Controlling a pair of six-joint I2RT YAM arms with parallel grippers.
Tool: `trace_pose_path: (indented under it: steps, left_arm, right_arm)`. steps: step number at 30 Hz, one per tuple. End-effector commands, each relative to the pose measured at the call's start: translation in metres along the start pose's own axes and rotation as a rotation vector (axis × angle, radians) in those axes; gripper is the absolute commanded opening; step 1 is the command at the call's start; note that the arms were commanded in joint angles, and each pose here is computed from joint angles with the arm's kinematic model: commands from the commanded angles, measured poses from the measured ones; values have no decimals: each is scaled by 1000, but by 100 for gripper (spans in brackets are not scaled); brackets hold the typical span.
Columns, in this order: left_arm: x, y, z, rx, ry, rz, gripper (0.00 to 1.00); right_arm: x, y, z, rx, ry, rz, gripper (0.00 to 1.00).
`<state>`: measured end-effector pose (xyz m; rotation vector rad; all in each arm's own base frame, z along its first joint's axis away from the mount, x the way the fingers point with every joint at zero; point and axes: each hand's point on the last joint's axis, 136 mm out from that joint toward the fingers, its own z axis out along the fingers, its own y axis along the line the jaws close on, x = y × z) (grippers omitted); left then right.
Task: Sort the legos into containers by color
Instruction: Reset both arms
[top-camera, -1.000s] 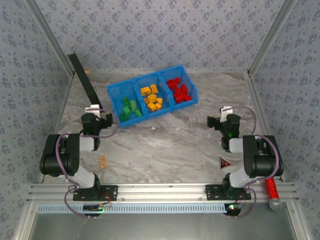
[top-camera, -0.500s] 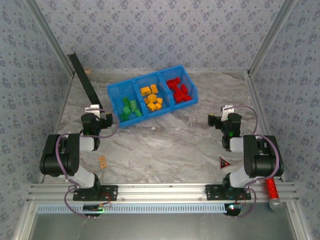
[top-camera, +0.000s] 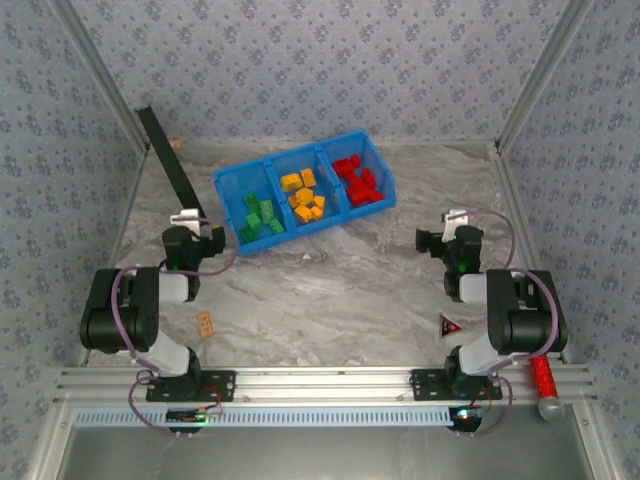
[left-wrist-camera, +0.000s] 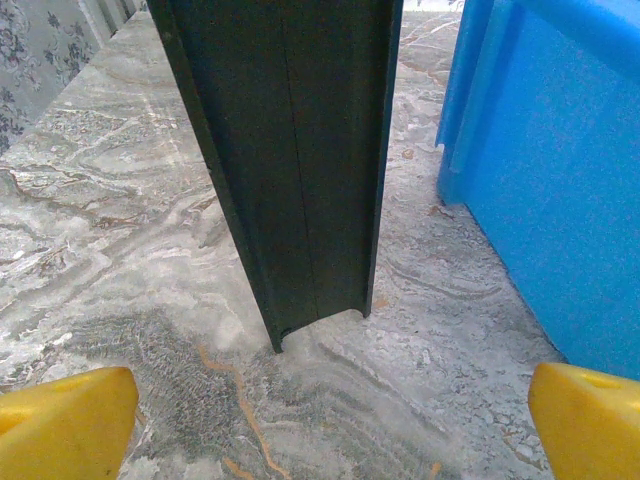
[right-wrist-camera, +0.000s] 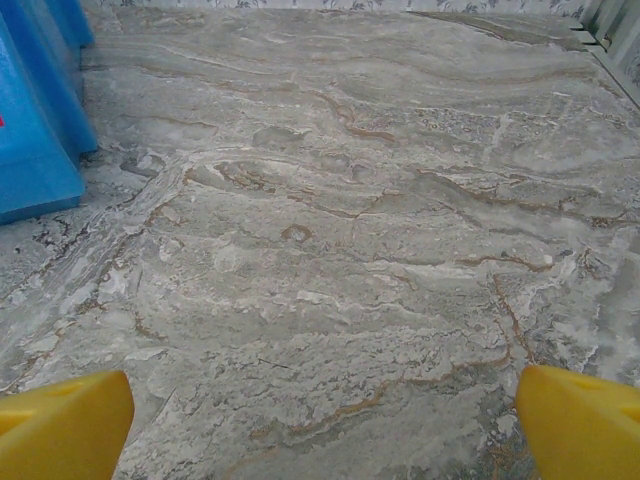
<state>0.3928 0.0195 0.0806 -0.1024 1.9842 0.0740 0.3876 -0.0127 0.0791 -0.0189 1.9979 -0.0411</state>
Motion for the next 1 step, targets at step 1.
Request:
trace_pose_path:
  steps: [1]
  left_arm:
    - [-9,-4,1,22,-21,4,100]
  right_arm:
    - [-5,1,3,0,-9,8,100]
